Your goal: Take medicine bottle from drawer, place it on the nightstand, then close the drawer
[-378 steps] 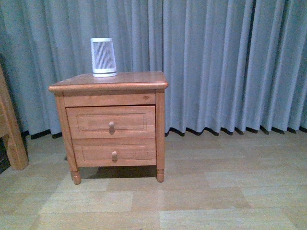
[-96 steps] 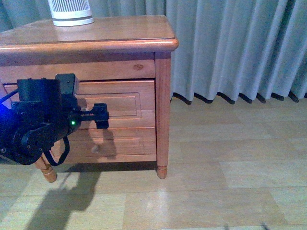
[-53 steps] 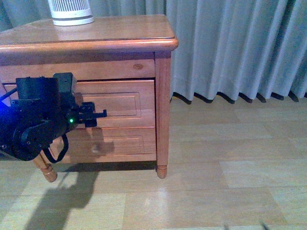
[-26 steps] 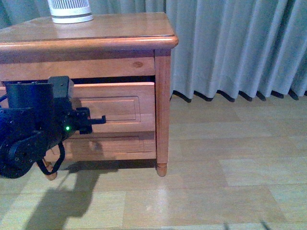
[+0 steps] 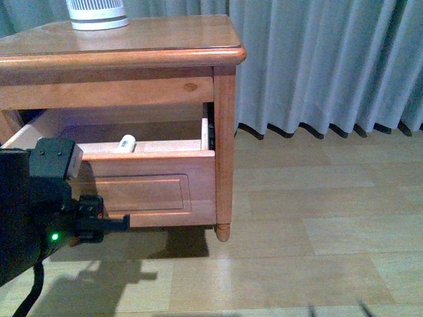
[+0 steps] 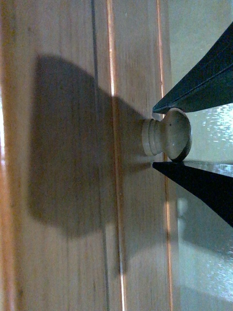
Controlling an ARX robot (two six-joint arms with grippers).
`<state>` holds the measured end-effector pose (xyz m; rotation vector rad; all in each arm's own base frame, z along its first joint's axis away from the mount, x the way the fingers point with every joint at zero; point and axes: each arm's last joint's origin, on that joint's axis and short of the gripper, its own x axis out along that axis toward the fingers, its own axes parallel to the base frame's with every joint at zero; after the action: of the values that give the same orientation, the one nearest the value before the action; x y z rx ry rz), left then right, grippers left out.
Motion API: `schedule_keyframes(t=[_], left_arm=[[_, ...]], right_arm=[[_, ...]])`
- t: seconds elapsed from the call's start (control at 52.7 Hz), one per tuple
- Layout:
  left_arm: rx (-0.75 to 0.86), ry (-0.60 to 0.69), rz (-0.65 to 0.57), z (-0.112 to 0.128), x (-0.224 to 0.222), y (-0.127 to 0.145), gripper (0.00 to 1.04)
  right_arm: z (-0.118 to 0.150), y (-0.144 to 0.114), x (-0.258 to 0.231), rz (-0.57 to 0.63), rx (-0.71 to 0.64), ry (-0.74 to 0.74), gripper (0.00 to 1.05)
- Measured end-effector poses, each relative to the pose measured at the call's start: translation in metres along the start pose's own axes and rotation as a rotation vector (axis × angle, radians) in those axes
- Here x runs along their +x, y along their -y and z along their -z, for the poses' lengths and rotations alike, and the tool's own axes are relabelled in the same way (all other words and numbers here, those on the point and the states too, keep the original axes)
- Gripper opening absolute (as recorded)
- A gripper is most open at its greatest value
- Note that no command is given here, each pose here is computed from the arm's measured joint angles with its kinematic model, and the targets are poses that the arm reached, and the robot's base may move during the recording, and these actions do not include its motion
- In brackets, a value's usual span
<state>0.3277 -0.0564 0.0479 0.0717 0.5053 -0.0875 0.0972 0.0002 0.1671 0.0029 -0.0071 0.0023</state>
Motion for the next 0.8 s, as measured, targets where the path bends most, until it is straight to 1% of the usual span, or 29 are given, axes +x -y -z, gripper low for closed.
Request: schedule_keyframes(t=[0.171,0.437,0.475,0.494,0.588,0.645,0.797], left_arm=[[0.011,-0.042,0.007,0.009,-0.022,0.002,0.26],[0.023,-0.091,0.002,0.014,-0.039,0.001,0.26],[0.025,-0.099,0.003,0.015,-0.041,0.001,0.27],[0.03,-0.105,0.005,0.015,-0.042,0.001,0.33],[0.041,-0.135,0.032,0.022,-0.048,0.002,0.55],[0.042,-0.14,0.029,0.023,-0.049,0.001,0.62],[0.039,-0.125,0.022,0.02,-0.056,0.0,0.86]], right_arm=[[0.0,0.0,0.0,0.0,0.0,0.0,0.98],[0.0,0.0,0.0,0.0,0.0,0.0,0.98],[0.0,0.0,0.0,0.0,0.0,0.0,0.98],[0.0,0.0,0.0,0.0,0.0,0.0,0.98],[0.0,0.0,0.0,0.0,0.0,0.0,0.98],[0.0,0.0,0.0,0.0,0.0,0.0,0.98],[0.0,0.0,0.0,0.0,0.0,0.0,0.98]])
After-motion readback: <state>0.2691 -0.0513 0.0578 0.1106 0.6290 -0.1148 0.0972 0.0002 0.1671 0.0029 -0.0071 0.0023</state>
